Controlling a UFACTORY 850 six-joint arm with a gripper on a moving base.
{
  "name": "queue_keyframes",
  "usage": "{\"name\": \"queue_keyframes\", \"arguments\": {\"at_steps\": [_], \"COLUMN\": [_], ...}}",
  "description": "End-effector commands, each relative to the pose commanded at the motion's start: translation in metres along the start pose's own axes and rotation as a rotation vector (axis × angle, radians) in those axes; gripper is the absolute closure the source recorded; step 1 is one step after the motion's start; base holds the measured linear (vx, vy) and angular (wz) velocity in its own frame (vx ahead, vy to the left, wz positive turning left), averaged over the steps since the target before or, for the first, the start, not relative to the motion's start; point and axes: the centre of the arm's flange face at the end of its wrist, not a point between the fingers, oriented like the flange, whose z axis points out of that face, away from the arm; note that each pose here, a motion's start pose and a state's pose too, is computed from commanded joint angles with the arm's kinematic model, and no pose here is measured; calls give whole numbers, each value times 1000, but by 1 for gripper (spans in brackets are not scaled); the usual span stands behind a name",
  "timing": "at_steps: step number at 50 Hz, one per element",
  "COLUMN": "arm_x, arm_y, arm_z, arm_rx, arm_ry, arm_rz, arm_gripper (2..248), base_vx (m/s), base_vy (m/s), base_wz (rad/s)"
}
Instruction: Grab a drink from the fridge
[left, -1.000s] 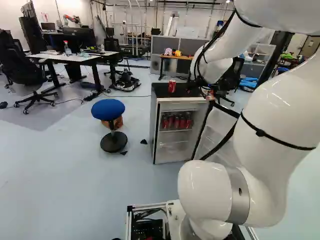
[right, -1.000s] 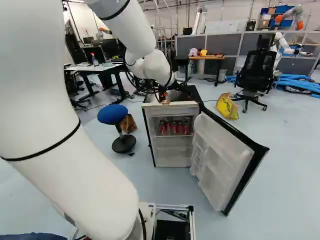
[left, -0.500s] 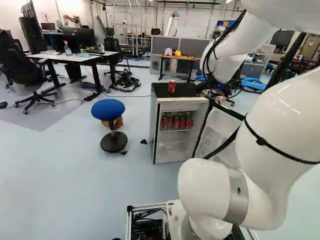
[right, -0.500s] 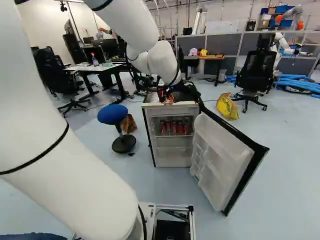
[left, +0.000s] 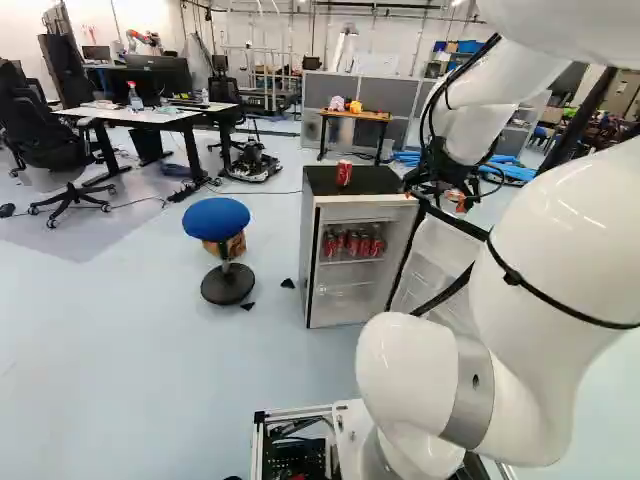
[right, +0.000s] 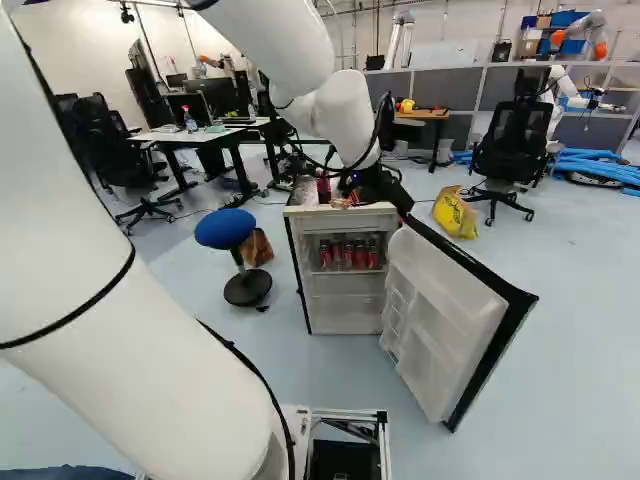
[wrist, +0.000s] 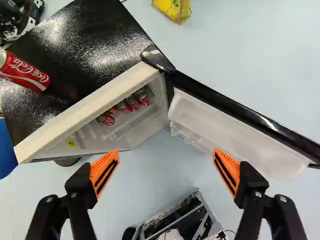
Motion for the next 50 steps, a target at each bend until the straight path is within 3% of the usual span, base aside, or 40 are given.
{"name": "queue_keyframes", "arguments": {"at_steps": [50], "arm_x": [36], "arm_y": [82], "arm_z": [13], "arm_rx": [-90], "arm_ry": [13], "arm_rz": [149], "arm_gripper": [3], "base_vx": [0], "base_vy": [0], "base_wz": [0]}}
